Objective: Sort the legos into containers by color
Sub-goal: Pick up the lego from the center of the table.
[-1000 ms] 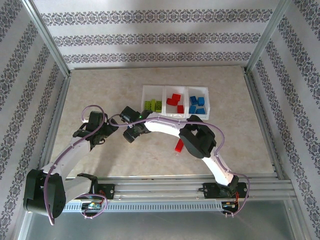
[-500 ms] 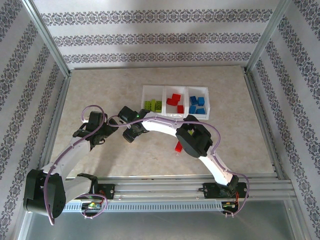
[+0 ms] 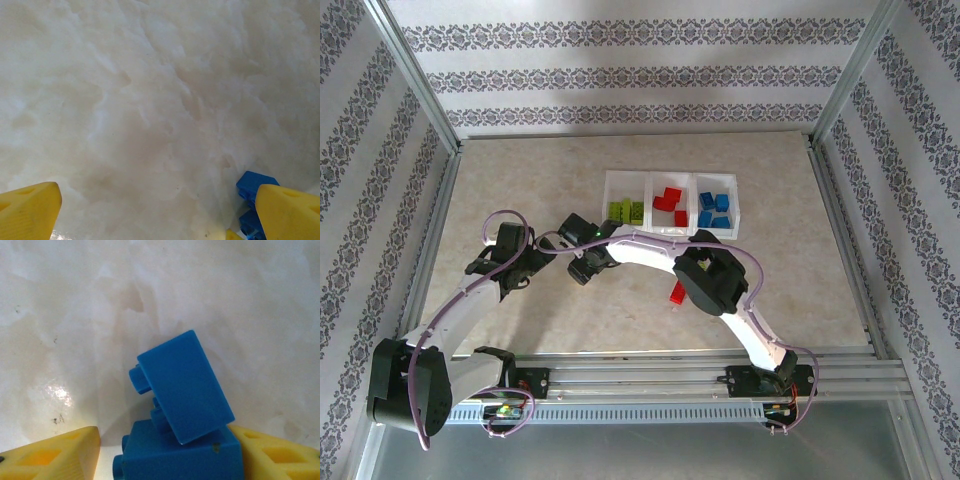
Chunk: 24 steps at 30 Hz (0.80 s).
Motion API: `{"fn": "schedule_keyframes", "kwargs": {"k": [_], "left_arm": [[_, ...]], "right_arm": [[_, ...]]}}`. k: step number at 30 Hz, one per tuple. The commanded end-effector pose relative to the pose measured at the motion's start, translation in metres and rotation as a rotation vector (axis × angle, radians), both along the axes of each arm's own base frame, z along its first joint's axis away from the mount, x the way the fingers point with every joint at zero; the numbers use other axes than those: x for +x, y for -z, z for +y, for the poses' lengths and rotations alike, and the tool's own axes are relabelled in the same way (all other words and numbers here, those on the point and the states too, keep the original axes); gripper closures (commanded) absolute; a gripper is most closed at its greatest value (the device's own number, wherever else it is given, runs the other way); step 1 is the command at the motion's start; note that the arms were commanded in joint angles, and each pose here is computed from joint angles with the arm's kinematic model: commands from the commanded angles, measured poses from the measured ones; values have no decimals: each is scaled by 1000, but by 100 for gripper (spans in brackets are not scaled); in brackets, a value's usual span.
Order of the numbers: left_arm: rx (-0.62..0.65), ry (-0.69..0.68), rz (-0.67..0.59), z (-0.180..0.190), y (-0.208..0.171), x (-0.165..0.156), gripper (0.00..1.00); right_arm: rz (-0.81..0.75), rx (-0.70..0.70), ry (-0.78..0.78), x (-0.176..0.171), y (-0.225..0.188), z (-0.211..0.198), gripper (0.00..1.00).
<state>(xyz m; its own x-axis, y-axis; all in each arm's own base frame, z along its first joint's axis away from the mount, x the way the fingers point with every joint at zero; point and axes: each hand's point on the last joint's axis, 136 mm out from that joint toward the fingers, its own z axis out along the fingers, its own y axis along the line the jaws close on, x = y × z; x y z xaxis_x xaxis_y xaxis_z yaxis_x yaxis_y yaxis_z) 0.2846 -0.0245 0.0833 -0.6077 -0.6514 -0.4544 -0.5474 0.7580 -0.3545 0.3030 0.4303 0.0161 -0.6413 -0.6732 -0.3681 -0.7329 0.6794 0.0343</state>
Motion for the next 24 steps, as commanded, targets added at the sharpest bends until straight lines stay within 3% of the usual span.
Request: {"fn": "schedule_keyframes", "kwargs": {"k": [1,11,24], "left_arm": [[3,-7,11,5,0,-4,0],[2,-6,11,4,-1,-4,0],[4,-12,17,6,2,-7,0]], "right_arm": [[113,-46,15,-26,16,-18,37],[116,-40,27,-26,15,-18,58],[55,-52,122,-21,-17,-54,70]]}}
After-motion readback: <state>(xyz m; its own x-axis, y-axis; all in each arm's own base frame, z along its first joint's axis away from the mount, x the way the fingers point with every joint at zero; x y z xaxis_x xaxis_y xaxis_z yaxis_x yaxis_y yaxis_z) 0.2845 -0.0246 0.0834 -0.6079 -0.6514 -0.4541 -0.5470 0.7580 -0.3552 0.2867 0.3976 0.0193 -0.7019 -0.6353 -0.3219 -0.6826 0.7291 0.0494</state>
